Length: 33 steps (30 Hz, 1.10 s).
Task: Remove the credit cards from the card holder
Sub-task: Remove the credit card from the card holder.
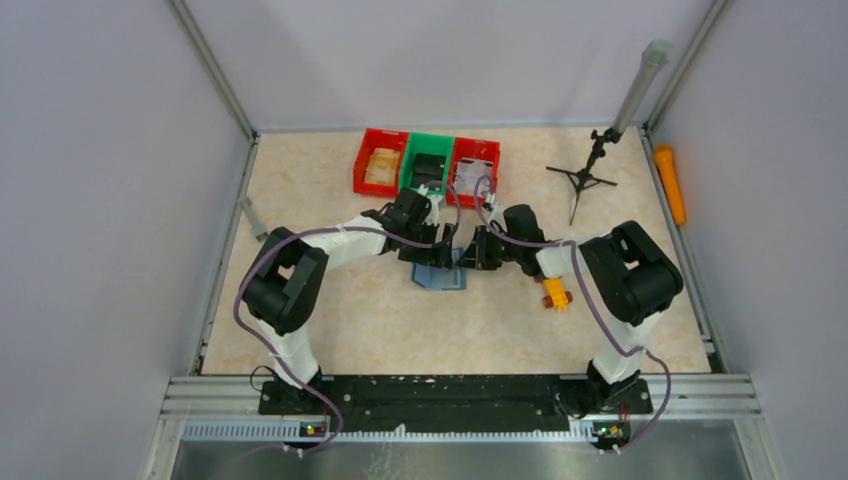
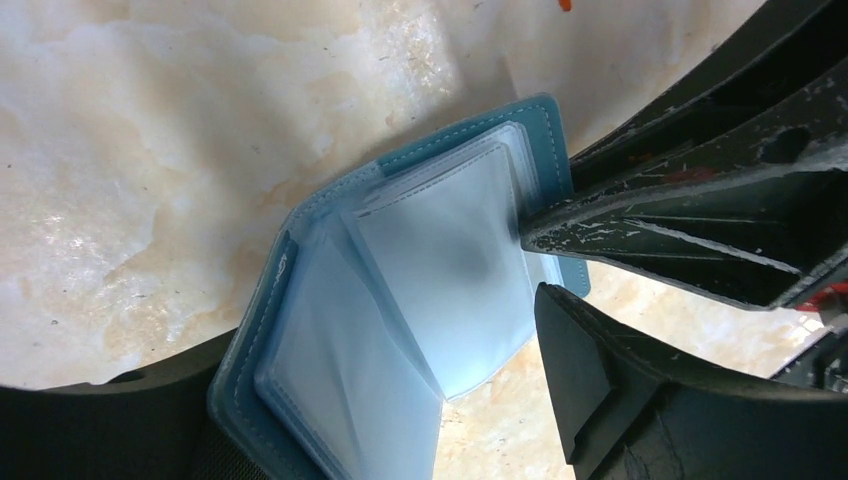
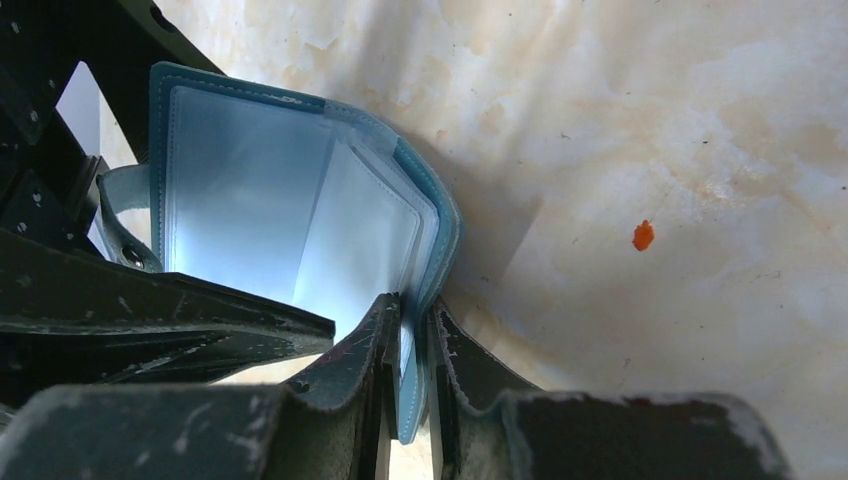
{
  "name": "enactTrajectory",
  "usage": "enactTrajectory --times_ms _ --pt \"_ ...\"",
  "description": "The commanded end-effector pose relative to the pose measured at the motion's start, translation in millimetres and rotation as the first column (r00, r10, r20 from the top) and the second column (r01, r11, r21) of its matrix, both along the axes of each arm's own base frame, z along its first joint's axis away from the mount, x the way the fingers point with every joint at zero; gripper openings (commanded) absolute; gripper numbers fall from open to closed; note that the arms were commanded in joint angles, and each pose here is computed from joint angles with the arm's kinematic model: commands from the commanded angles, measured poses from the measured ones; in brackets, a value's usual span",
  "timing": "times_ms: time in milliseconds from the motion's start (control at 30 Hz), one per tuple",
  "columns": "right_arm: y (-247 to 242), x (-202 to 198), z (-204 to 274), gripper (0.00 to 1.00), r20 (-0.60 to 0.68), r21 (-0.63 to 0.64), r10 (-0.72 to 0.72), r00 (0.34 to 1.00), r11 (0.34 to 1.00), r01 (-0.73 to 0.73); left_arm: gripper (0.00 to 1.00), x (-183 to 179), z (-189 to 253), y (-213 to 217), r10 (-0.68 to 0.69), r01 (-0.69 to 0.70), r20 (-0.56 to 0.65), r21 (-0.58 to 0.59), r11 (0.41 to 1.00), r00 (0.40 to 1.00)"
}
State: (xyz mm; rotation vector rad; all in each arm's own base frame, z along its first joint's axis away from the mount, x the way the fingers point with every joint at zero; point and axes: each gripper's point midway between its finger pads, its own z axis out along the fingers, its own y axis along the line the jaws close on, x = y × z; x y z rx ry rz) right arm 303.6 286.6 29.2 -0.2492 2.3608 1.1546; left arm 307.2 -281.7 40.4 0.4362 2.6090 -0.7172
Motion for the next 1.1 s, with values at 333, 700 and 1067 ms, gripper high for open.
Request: enactTrajectory --times_ms 333,700,1067 --pt "11.5 0.4 14.4 0.21 0.053 0.044 0.036 0.998 0.998 -0.038 0.43 -11.5 -57.0 36.0 0.036 -0.001 -0.090 0.362 0.932 0.995" --pt "12.4 -2.4 23.3 0.17 0.040 0.128 0.044 0.998 0.991 -0.049 0.31 -6.6 -41.9 30.7 0.083 -0.062 -0.125 0.162 0.985 0.989" --pt "-8.4 7.7 36.2 0.00 0.033 0.220 -0.037 0.999 0.975 0.029 0.45 15.1 10.2 43.3 0.178 -0.179 -0.018 -0.127 0.976 0.984"
